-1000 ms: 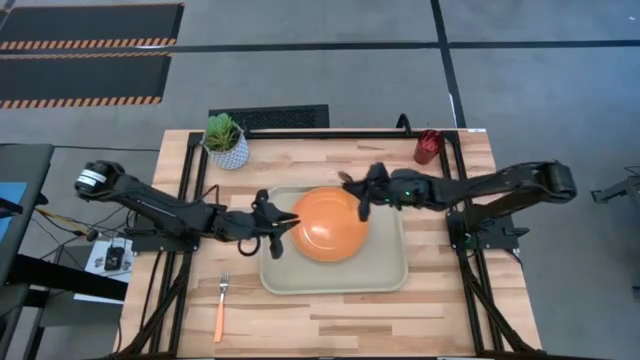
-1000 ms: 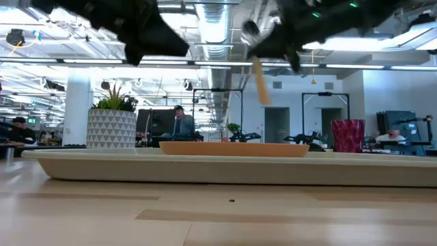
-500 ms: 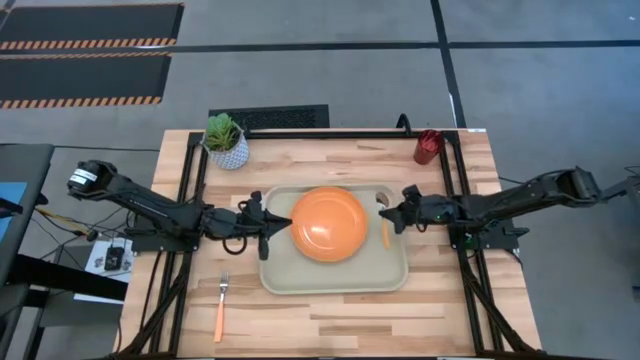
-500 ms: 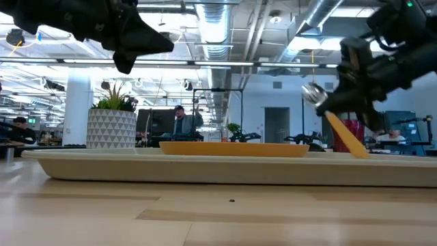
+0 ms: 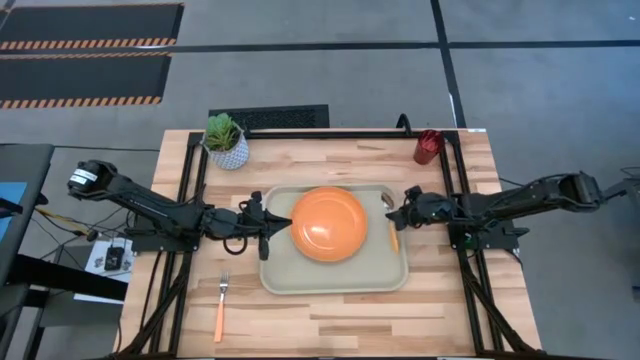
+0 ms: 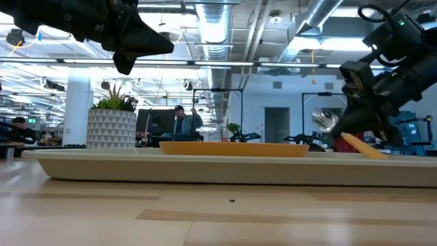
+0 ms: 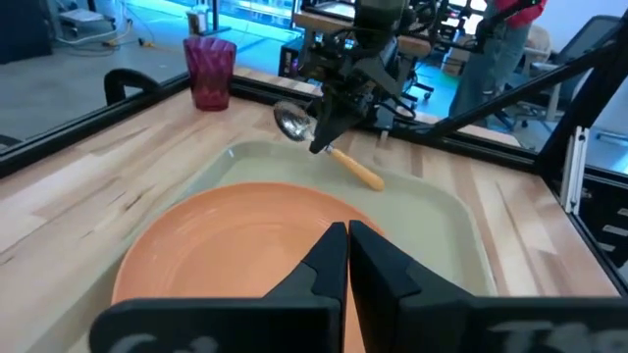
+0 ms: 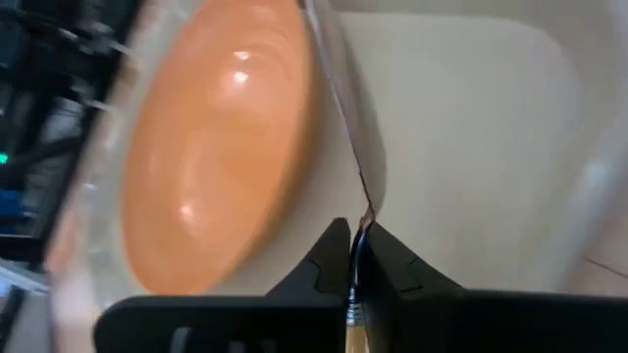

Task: Pick and place plate/cup/fork/spoon on tray
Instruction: Put the yellow spoon on the gray serving tray to the right of the orange plate

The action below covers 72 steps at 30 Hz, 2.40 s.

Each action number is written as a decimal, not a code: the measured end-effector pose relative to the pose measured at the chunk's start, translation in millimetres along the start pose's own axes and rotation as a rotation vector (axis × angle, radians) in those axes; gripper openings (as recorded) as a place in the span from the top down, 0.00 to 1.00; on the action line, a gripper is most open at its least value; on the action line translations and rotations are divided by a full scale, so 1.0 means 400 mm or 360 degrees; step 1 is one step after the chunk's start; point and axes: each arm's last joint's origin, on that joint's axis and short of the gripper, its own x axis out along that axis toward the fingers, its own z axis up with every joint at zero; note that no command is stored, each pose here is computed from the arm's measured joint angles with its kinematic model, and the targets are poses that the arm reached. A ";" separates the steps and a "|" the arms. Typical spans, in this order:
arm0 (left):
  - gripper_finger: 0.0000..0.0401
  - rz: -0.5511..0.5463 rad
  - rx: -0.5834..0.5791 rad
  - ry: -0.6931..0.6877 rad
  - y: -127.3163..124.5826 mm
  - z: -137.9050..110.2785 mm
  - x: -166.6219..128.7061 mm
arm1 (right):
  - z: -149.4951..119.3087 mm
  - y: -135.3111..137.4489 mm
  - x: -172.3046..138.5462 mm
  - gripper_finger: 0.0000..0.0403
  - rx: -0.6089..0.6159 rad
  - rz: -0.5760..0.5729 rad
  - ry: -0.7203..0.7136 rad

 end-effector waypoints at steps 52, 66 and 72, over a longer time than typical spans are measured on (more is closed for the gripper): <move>1.00 -0.0072 -0.0006 0.0024 -0.006 -0.002 -0.001 | 0.055 0.083 0.156 0.90 -0.0285 -0.0690 0.0299; 1.00 -0.0076 -0.0004 0.0030 -0.007 -0.003 -0.001 | 0.086 0.122 0.138 0.74 -0.0476 -0.0884 0.0343; 1.00 -0.0074 0.0000 0.0037 -0.006 -0.005 -0.001 | 0.098 0.139 0.129 0.66 -0.0507 -0.0941 0.0385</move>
